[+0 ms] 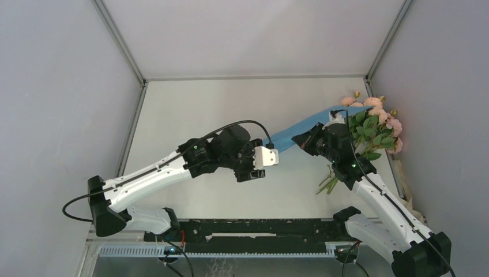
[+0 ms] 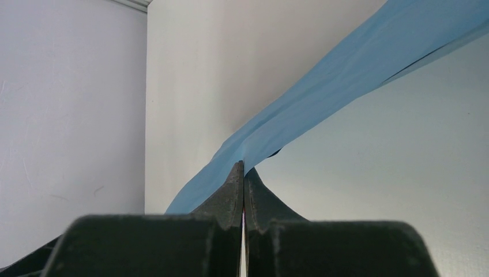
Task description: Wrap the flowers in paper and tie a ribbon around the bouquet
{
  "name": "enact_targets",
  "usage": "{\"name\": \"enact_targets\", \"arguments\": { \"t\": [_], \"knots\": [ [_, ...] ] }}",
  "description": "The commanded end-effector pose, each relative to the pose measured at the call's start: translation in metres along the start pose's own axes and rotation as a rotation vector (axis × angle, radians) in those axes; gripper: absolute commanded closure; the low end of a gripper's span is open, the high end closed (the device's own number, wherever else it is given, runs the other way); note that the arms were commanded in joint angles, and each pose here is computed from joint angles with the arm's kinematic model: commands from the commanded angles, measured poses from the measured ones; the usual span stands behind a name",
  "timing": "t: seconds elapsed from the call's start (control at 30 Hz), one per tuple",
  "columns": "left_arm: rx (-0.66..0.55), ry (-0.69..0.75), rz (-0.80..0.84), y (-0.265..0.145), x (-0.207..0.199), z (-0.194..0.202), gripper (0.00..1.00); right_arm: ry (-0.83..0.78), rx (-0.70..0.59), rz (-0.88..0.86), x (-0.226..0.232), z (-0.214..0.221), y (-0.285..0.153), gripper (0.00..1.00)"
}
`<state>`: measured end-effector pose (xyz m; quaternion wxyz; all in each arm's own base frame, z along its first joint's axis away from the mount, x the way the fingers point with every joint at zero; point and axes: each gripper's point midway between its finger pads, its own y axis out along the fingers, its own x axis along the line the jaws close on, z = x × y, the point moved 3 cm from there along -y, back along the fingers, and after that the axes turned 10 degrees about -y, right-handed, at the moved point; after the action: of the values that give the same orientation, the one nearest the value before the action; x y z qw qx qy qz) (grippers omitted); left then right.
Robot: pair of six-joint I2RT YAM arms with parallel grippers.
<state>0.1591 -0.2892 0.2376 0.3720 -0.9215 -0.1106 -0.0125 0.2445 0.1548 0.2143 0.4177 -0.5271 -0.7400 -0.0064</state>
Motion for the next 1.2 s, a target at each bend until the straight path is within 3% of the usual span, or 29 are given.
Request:
{"name": "enact_targets", "arguments": {
  "t": [0.0,0.23,0.73,1.0,1.17],
  "knots": [
    [-0.037,-0.019,-0.002,-0.004,0.002,-0.013,0.34,-0.021,-0.047,-0.034,0.015,-0.016,-0.005,1.00],
    [-0.004,-0.010,-0.050,0.003,0.011,-0.010,0.49,-0.026,-0.040,-0.034,0.015,-0.015,-0.005,1.00],
    [-0.062,-0.083,-0.108,-0.009,0.033,-0.020,0.49,-0.038,-0.034,-0.031,0.013,-0.014,-0.004,1.00],
    [-0.115,-0.132,-0.005,-0.024,0.020,-0.034,0.43,-0.040,-0.032,-0.025,0.011,-0.014,-0.002,1.00],
    [-0.082,-0.143,-0.016,-0.013,0.022,-0.025,0.42,-0.042,-0.035,-0.025,0.011,-0.015,-0.002,1.00]
  ]
}}
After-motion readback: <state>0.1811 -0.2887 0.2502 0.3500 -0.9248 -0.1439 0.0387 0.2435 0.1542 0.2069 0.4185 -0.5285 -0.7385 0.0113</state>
